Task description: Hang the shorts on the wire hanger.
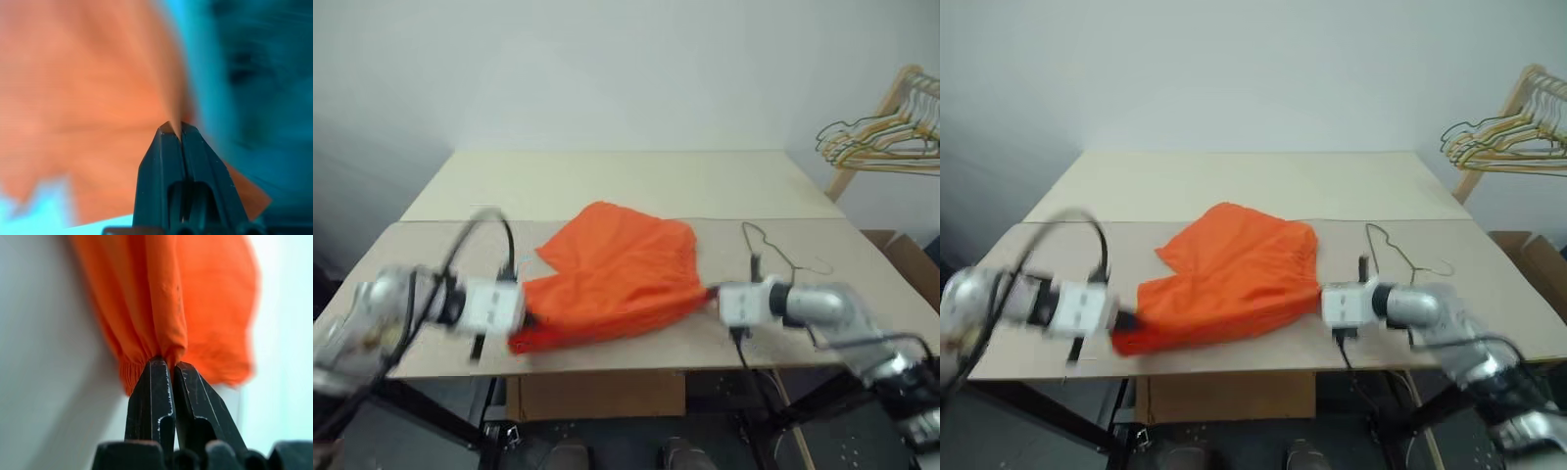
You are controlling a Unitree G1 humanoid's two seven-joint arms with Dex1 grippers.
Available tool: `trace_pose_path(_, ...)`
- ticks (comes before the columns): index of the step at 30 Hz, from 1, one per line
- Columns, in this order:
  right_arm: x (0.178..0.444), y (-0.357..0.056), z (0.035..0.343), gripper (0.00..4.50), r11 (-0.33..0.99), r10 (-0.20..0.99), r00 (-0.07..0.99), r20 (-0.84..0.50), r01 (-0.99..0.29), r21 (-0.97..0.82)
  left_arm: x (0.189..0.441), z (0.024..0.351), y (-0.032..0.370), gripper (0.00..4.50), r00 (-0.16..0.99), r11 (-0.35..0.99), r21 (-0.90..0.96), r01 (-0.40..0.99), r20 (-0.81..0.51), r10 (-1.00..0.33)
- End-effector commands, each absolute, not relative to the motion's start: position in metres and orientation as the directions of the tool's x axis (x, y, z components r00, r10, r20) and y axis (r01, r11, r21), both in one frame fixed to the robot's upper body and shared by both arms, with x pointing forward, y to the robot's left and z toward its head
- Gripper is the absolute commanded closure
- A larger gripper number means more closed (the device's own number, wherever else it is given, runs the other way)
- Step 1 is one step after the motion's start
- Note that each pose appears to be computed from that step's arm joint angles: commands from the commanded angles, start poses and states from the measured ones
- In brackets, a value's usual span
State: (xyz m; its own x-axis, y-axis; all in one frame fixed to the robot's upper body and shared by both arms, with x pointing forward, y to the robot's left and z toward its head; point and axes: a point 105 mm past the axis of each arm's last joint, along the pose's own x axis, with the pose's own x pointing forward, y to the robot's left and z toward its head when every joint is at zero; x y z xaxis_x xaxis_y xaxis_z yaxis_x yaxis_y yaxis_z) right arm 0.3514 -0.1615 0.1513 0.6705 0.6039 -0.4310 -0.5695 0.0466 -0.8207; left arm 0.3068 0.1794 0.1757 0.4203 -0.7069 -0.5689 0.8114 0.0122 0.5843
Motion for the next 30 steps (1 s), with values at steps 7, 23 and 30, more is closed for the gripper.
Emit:
trace_pose_path(7,0.464,-0.181,0.387,4.47,0.718,0.082,0.874,0.478,0.281,-0.637,0.464,0.396,0.200,4.50,0.924,0.428,0.849,-0.311,0.376,-0.074)
trace_pose_path(23,0.438,-0.211,0.280,4.47,0.646,0.316,0.830,0.459,0.166,-0.745,0.416,0.341,0.127,4.50,0.608,0.413,0.910,0.031,0.310,-0.731)
trace_pose_path(30,0.379,-0.186,0.158,4.47,0.278,0.715,0.698,-0.044,-0.340,-0.898,0.332,0.235,0.141,4.50,0.333,0.069,0.801,0.595,-0.167,-0.928)
